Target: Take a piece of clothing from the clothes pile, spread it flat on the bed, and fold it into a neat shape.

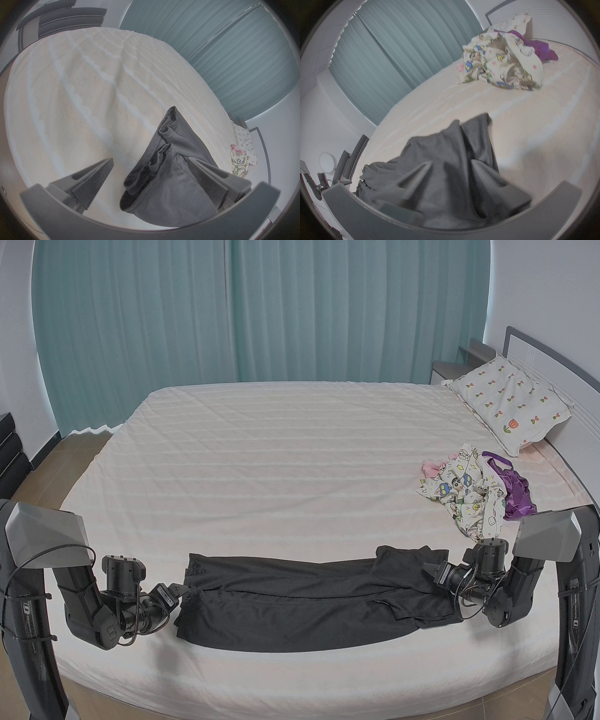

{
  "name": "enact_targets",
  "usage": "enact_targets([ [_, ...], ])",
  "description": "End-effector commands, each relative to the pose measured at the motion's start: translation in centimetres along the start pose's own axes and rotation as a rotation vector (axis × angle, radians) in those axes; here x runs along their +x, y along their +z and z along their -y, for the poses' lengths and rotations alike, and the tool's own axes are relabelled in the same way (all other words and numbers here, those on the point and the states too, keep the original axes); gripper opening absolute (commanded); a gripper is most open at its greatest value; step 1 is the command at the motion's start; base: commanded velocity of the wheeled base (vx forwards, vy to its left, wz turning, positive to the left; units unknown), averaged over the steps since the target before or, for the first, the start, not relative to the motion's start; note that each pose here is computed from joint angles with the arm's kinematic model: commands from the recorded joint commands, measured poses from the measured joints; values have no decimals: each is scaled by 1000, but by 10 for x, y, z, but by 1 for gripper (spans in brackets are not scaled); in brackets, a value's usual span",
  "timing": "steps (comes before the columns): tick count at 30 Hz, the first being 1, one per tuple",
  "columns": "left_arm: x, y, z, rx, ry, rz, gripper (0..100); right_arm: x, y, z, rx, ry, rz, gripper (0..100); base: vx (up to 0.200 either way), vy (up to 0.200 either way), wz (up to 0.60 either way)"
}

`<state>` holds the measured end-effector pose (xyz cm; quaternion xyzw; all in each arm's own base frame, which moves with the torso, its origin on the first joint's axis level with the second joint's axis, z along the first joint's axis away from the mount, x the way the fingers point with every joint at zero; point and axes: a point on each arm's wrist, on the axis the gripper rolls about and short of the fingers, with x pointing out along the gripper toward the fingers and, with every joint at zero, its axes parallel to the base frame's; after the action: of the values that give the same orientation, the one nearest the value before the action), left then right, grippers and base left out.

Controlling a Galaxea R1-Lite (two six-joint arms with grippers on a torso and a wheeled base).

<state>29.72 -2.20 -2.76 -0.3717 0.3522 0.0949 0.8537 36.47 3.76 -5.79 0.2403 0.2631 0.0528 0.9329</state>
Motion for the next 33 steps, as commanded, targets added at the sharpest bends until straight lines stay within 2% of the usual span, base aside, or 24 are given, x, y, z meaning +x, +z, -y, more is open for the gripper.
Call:
enact_targets([
  [1,-2,1,1,-4,-7,4,100,-9,11,-4,7,16,41,100,0,0,0],
  [5,-6,6,5,-15,-31,23,100,-23,15,-5,35,-4,47,100,0,0,0],
  [12,-1,14,14,-8,-67,58,100,-38,13,-4,285,-56,79,100,0,0,0],
  [18,10,23,28,40,-101,87,100,-45,2,7,386,-67,86,100,0,0,0],
  [25,33,24,33,202,-49,34,100,-52,-7,9,395,-48,97,100,0,0,0],
  [26,38,22,33,246,-44,24,100,-51,-7,7,395,-45,95,100,0,0,0],
  [33,54,7,29,380,-18,-14,100,-52,-7,6,396,-42,94,100,0,0,0],
])
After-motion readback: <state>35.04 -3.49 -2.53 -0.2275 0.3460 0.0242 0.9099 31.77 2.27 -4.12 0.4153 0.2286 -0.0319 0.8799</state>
